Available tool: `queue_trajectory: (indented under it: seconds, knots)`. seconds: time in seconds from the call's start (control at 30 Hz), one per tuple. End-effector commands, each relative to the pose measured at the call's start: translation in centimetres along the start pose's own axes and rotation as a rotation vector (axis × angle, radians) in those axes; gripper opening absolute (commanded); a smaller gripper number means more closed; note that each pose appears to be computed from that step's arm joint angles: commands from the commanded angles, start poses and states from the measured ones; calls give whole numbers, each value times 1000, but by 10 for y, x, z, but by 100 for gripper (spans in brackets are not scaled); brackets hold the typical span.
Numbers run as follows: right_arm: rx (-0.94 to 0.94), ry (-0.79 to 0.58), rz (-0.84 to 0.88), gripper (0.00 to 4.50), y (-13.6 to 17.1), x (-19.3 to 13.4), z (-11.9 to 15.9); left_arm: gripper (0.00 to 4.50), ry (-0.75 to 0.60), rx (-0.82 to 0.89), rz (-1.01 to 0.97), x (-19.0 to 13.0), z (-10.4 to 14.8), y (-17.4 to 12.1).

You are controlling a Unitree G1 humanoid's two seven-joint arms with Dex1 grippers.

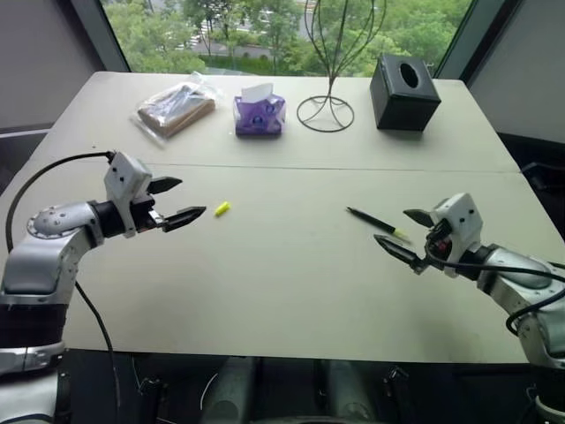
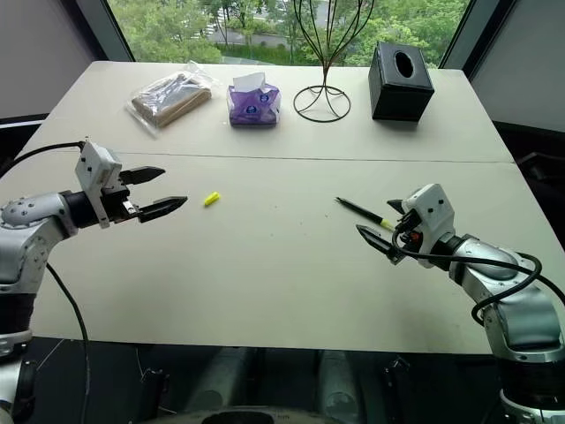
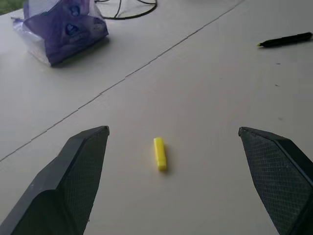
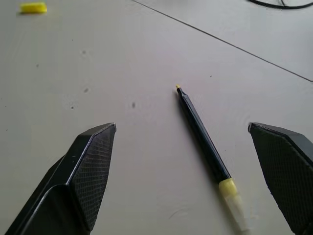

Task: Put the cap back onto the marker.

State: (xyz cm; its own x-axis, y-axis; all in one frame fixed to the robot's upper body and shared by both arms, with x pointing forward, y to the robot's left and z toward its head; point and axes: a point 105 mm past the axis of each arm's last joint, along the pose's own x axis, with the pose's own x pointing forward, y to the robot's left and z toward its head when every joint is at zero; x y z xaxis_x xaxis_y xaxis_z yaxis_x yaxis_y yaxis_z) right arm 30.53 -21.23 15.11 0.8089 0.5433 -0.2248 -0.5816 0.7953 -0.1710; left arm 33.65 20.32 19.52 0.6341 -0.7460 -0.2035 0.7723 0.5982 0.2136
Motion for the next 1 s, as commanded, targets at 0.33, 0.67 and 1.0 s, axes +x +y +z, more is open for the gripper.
queue_trajectory:
  seconds: [0.33,0.67,1.0]
  knots:
    - [12,-31,114,450,-18,47,-12,442,-30,81,-253,32,31,-3]
    - [-32,13,168,450,-24,61,-23,442,-31,56,-303,41,20,-17]
    - [-47,25,196,450,-24,73,-25,442,35,66,-308,38,2,-24]
